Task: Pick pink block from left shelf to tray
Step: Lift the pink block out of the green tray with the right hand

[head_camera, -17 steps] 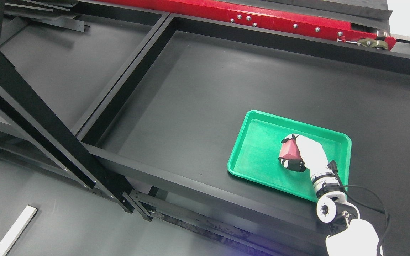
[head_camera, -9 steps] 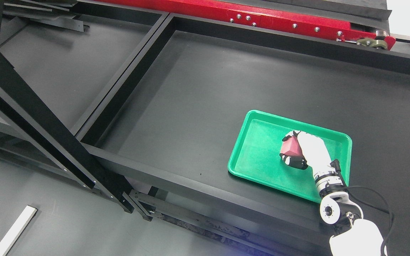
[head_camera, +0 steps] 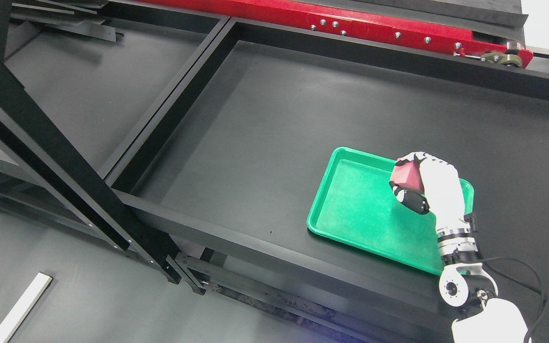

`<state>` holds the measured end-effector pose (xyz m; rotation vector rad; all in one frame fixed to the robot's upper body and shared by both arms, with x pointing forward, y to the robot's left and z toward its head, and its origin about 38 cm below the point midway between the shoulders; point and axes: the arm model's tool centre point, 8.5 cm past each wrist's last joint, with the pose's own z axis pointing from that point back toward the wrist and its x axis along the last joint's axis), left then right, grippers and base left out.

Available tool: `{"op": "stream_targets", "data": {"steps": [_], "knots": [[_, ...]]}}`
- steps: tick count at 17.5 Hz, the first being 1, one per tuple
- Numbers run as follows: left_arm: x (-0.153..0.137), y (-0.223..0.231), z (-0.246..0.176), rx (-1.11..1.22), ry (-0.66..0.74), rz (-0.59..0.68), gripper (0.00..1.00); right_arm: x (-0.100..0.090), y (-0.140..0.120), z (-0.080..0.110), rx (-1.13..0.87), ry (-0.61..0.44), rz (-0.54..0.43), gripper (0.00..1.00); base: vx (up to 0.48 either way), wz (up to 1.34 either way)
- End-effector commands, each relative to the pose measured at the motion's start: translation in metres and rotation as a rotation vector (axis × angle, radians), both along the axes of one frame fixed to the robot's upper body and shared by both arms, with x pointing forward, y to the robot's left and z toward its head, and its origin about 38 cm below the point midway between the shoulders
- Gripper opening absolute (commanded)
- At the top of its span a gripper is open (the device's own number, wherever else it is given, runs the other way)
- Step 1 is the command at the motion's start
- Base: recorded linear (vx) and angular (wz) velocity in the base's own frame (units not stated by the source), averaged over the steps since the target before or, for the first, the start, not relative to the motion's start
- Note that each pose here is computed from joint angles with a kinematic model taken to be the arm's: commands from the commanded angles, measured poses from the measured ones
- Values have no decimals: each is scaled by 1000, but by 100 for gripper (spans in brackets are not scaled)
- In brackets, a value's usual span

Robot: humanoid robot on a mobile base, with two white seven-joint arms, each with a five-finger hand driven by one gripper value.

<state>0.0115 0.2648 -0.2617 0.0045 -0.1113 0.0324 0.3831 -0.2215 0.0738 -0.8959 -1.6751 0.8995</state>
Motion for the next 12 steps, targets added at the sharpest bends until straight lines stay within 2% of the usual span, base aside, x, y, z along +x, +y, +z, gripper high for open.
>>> {"op": "stream_targets", "data": {"steps": [1, 8, 12], "knots": [[27, 11, 2, 19, -50, -5, 100, -15, -19, 29, 75, -237, -119, 2, -22, 51], [27, 11, 2, 19, -50, -5, 100, -24, -29, 28, 127, -240, -171, 2, -36, 165], [27, 11, 2, 19, -50, -5, 100, -25, -28, 28, 132, -240, -168, 2, -67, 496]]}}
